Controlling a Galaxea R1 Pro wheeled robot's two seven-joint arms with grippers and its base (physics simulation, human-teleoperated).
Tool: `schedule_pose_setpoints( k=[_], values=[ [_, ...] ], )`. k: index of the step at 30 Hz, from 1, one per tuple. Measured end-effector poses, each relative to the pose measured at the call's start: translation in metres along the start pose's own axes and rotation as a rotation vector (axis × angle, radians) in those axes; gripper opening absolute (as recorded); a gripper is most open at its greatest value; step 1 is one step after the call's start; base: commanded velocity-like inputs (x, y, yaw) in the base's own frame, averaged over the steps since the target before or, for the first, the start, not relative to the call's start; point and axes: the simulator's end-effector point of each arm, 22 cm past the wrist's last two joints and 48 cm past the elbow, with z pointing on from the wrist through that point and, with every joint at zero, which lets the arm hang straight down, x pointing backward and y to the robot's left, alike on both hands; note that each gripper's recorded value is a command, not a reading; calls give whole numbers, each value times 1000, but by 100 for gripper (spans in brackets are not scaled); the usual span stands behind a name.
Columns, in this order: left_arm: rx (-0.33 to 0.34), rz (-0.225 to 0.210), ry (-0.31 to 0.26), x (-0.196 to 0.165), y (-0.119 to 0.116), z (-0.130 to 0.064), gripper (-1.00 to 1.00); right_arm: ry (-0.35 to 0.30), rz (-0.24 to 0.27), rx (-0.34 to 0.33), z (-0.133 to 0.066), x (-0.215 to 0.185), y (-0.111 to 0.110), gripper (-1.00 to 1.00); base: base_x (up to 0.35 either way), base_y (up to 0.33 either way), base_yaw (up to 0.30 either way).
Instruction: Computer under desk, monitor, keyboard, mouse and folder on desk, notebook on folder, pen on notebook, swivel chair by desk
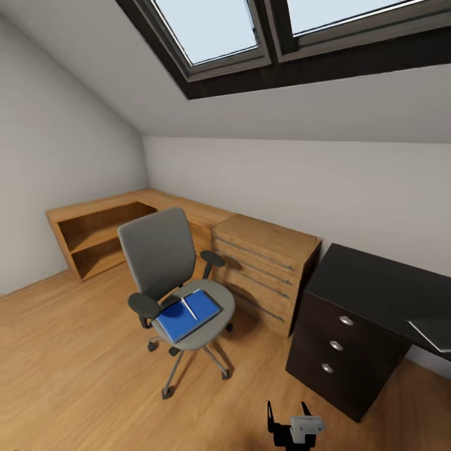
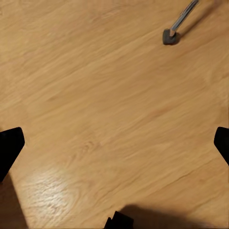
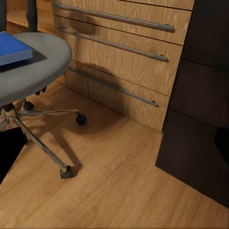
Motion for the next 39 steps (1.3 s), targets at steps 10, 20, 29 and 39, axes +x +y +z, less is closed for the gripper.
schedule_pose_setpoints(
  k=[10, 20, 29, 39],
  values=[
    [-11, -11, -1, -1, 5, 1, 100, -1, 0, 16, 0, 0, -4, 100, 34, 87, 276],
    [-11, -11, 1, 0, 4, 1, 100, -5, 0, 19, 1, -1, -4, 100, 2, -22, 279],
    [-10, -10, 3, 0, 4, 1, 100, -5, 0, 21, 1, -2, -6, 100, 0, -203, 148],
    [-10, -11, -1, -1, 4, 1, 100, 0, 0, 20, 0, 0, -5, 100, 63, -8, 3]
  ],
)
